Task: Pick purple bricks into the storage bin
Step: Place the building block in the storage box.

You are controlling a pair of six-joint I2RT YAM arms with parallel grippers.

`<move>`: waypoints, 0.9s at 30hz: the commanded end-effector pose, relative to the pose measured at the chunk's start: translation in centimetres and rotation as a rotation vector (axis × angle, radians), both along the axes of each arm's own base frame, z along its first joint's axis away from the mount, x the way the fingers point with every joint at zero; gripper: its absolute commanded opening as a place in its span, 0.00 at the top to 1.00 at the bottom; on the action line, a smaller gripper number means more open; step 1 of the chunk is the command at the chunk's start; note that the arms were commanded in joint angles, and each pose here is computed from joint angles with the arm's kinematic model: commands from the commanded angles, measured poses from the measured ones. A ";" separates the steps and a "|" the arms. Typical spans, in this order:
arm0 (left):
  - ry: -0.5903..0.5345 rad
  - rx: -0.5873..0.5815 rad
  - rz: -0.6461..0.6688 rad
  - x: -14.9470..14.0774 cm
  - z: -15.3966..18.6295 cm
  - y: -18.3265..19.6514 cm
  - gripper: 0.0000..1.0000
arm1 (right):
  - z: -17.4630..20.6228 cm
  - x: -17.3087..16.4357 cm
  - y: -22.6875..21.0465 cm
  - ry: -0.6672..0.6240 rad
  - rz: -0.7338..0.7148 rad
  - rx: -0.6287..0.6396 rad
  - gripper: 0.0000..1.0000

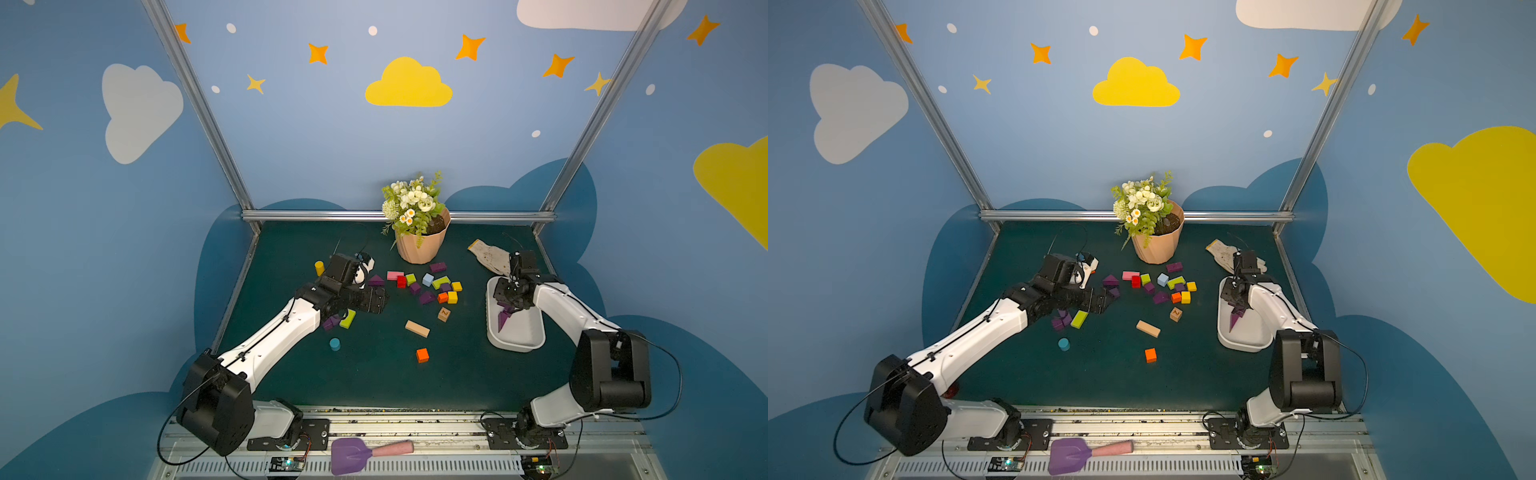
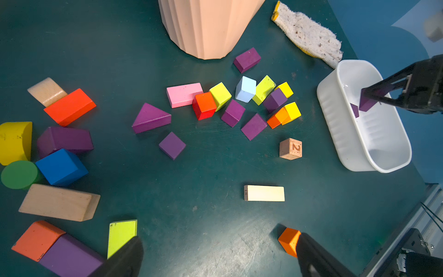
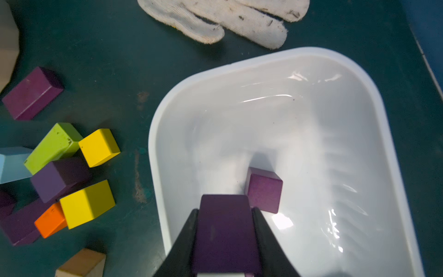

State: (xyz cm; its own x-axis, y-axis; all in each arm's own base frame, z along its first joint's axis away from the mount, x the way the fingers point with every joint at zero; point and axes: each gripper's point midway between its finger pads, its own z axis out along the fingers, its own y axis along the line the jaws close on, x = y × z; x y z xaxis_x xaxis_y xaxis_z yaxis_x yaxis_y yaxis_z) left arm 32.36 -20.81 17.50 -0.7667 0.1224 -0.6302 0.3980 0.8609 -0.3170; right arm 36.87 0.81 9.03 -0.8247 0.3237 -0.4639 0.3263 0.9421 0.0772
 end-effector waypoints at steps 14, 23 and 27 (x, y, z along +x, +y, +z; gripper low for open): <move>0.003 0.027 -0.015 0.0 -0.4 0.0 0.00 | -2.4 2.3 -0.6 0.021 -0.059 -0.025 0.70; -0.003 0.031 -0.016 0.0 -0.3 0.0 0.00 | -2.8 2.6 -0.3 0.061 -0.048 -0.052 0.69; -0.010 0.036 -0.013 0.0 -0.2 0.1 0.00 | -3.0 2.5 -0.3 0.074 -0.052 -0.052 0.69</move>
